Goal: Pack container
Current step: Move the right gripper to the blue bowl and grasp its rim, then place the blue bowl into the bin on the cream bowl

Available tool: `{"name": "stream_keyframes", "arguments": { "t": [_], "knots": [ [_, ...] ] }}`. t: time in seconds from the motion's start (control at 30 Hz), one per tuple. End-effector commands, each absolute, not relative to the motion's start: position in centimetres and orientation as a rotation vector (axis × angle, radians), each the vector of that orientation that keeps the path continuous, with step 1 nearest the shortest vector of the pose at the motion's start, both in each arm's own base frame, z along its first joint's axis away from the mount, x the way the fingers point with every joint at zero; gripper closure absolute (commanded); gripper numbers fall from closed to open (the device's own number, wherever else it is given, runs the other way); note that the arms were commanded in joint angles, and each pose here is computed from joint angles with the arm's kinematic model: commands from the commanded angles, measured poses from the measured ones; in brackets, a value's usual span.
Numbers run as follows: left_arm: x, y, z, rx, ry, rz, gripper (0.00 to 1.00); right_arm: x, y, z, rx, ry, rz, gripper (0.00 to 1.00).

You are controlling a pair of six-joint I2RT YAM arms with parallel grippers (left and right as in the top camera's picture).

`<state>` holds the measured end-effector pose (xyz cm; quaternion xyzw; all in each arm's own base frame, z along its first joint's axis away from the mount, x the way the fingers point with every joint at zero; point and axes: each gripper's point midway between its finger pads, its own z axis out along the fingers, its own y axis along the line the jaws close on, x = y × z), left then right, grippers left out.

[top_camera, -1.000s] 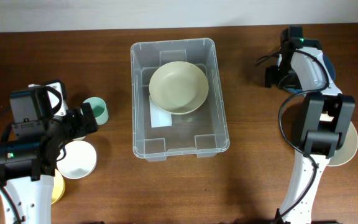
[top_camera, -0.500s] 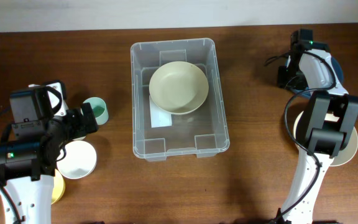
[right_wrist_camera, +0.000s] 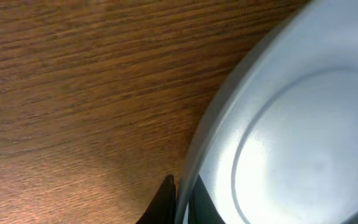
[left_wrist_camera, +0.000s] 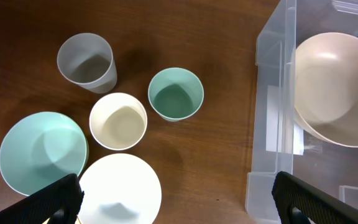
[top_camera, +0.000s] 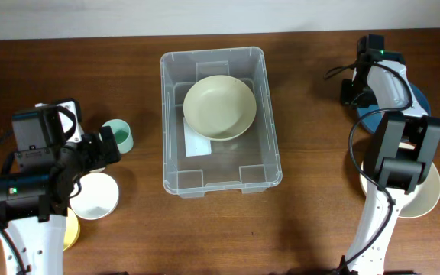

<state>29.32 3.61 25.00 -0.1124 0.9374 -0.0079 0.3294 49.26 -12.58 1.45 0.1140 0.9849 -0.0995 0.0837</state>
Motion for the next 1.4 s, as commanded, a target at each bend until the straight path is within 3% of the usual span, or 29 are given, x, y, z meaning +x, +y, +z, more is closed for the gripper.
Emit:
{"name": "stream_keyframes", "arguments": {
  "t": [0.0,0.17,0.27,0.47,0.53,0.73,1.0,1.13,1.3,1.37],
  "knots": [
    [29.5,3.7,25.7,-0.306,2.433,-0.032,0.01,49.9,-13.0,2.3,0.357,2.912,-0.310,0.97],
    [29.6,3.7,25.7,-0.306,2.433,-0.031,0.01,52.0,-12.8,11.7,0.344,2.737,-0.304,0.96],
    [29.6,3.7,25.7,-0.306,2.433,-0.030,0.01,52.3,-8.7,19.5,0.147,2.634,-0.145,0.96],
    [29.5,3.7,25.7,-0.306,2.433,-0.030,0.01,49.7,-0.5,28.7,-0.202,2.489,-0.067,0.96],
    [29.5,3.7,25.7,-0.306,2.433,-0.030,0.01,47.9,5.0,31.1,-0.454,2.419,-0.054,0.96],
    [29.5,3.7,25.7,-0.306,2.434,-0.031,0.01,44.4,17.1,30.1,-0.977,2.306,0.003,0.96],
    [29.5,3.7,25.7,-0.306,2.433,-0.031,0.00,39.5,27.8,21.8,-1.611,2.172,0.037,0.96],
    [29.5,3.7,25.7,-0.306,2.434,-0.031,0.01,39.2,29.4,16.9,-1.729,2.195,0.042,0.96],
    [29.5,3.7,25.7,-0.306,2.434,-0.031,0.01,39.6,29.5,14.0,-1.755,2.238,0.044,0.96],
    [29.5,3.7,25.7,-0.306,2.434,-0.031,0.01,39.9,29.7,13.3,-1.757,2.240,0.044,0.83]
  ]
}}
